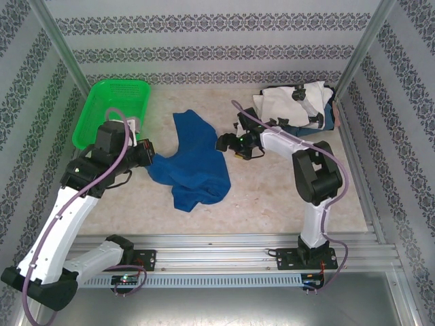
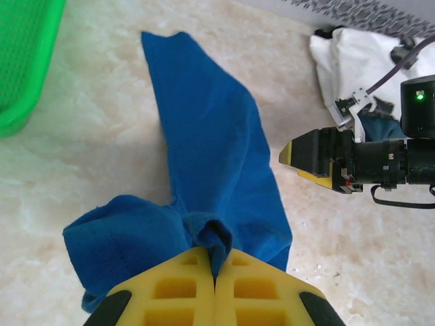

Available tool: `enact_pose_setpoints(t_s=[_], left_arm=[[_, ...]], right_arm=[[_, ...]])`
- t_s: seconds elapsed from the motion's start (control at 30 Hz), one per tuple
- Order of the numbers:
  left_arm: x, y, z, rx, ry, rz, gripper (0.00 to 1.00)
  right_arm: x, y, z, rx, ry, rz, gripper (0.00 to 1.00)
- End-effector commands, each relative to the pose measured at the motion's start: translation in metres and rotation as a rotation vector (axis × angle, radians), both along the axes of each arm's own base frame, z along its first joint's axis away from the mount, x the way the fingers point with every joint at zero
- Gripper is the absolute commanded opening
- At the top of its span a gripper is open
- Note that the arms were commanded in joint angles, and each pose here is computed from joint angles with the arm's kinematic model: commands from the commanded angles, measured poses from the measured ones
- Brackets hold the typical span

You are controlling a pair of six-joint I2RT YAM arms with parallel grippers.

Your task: Fold and stack the t-shirts

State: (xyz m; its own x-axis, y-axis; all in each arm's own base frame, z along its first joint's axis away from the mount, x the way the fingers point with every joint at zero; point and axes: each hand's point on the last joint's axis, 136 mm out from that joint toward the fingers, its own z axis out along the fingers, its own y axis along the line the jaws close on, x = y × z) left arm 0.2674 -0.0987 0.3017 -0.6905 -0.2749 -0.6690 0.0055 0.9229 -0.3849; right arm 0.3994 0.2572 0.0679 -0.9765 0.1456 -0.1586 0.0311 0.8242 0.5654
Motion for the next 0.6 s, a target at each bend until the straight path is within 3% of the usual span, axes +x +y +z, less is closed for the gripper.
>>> enact_pose_setpoints(t_s=[0.0, 0.2, 0.27, 0.33, 0.47, 0.57], left_arm=[[0.002, 0.005, -0.004, -0.03, -0.007, 0.056, 0.0], [-0.014, 0.007, -0.043, -0.053, 0.079, 0.072, 0.0], [-0.018, 0.004, -0.055, -0.065, 0.11, 0.067, 0.0], [-0.02, 0.004, -0.063, -0.07, 0.127, 0.069, 0.0], [-0.022, 0.008, -0.069, -0.056, 0.13, 0.079, 0.0], [-0.021, 0.009, -0.07, -0.038, 0.13, 0.079, 0.0]], right_arm=[[0.012, 0.012, 0.003, -0.007, -0.036, 0.032, 0.85], [0.035, 0.035, -0.012, -0.033, -0.025, 0.06, 0.83], [0.039, 0.04, -0.025, -0.061, -0.003, 0.058, 0.78], [0.043, 0.042, -0.033, -0.065, 0.013, 0.037, 0.66], [0.05, 0.04, -0.041, -0.072, 0.018, -0.003, 0.27], [0.058, 0.034, -0.024, -0.043, -0.033, -0.03, 0.05]])
